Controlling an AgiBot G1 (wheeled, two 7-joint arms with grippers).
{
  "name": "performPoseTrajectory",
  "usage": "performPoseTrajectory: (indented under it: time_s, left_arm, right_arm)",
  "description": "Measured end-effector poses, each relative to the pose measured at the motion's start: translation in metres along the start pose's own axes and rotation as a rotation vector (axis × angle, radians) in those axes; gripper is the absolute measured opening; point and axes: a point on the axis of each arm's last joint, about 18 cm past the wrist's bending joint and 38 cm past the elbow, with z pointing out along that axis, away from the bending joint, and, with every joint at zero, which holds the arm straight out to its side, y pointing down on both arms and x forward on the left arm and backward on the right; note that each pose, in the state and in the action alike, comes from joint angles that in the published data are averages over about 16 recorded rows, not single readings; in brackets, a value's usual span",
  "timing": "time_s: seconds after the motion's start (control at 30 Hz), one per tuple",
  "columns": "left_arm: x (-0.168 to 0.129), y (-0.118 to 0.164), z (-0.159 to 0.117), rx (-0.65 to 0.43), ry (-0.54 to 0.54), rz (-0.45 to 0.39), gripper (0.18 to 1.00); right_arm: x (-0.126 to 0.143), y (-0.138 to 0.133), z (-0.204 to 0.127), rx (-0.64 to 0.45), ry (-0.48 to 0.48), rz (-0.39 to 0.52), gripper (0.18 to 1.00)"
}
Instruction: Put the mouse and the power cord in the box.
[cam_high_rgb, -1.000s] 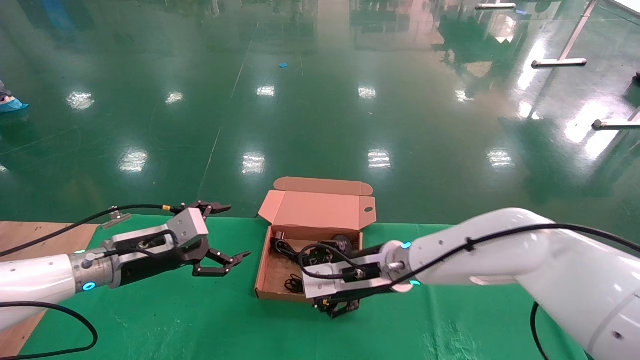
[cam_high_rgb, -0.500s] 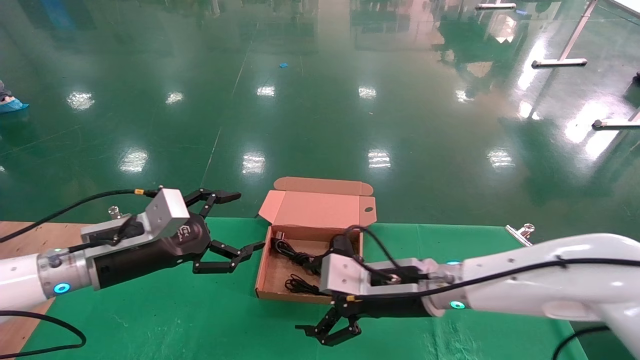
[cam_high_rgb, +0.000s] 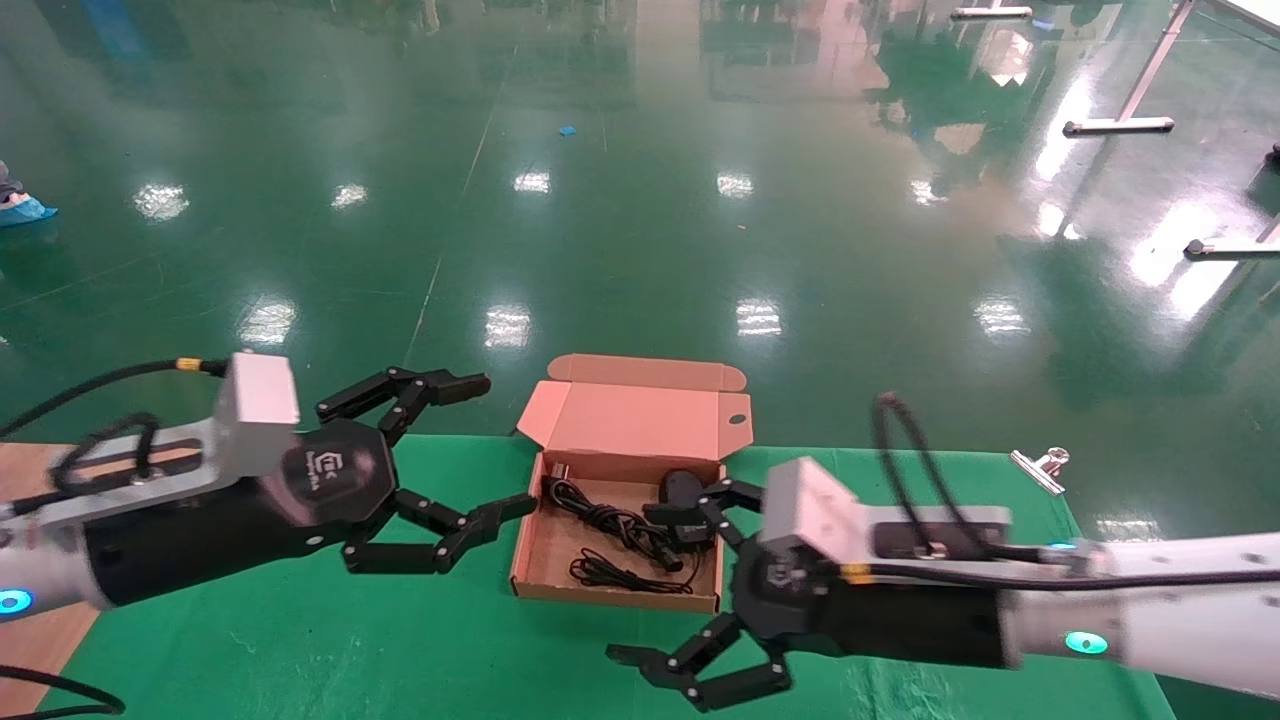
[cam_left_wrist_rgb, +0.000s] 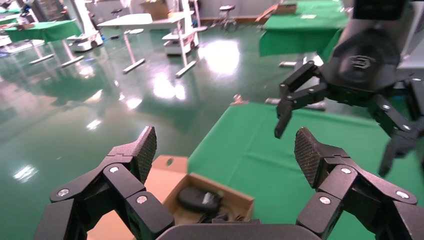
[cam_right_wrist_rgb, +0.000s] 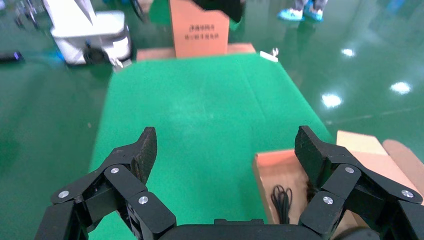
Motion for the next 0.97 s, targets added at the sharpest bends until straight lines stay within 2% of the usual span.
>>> performPoseTrajectory:
  time_s: [0.27, 0.57, 0.73, 0.97]
  left_arm:
    - [0.023, -0.03, -0.014, 0.048, 0.087, -0.045, 1.001]
    - [0.054, -0.06, -0.031, 0.066, 0.199, -0.086, 1.001]
    - [0.07, -0.074, -0.038, 0.062, 0.256, -0.1, 1.001]
    - [0.081, -0.082, -0.044, 0.054, 0.295, -0.109, 1.001]
  right_arm:
    - [-0.017, -0.023, -0.048, 0.107, -0.008, 0.047, 1.001]
    - [-0.041, -0.051, -0.1, 0.19, -0.035, 0.057, 1.001]
    - [-0.053, -0.063, -0.12, 0.213, -0.051, 0.047, 1.001]
    - [-0.06, -0.07, -0.131, 0.224, -0.061, 0.039, 1.001]
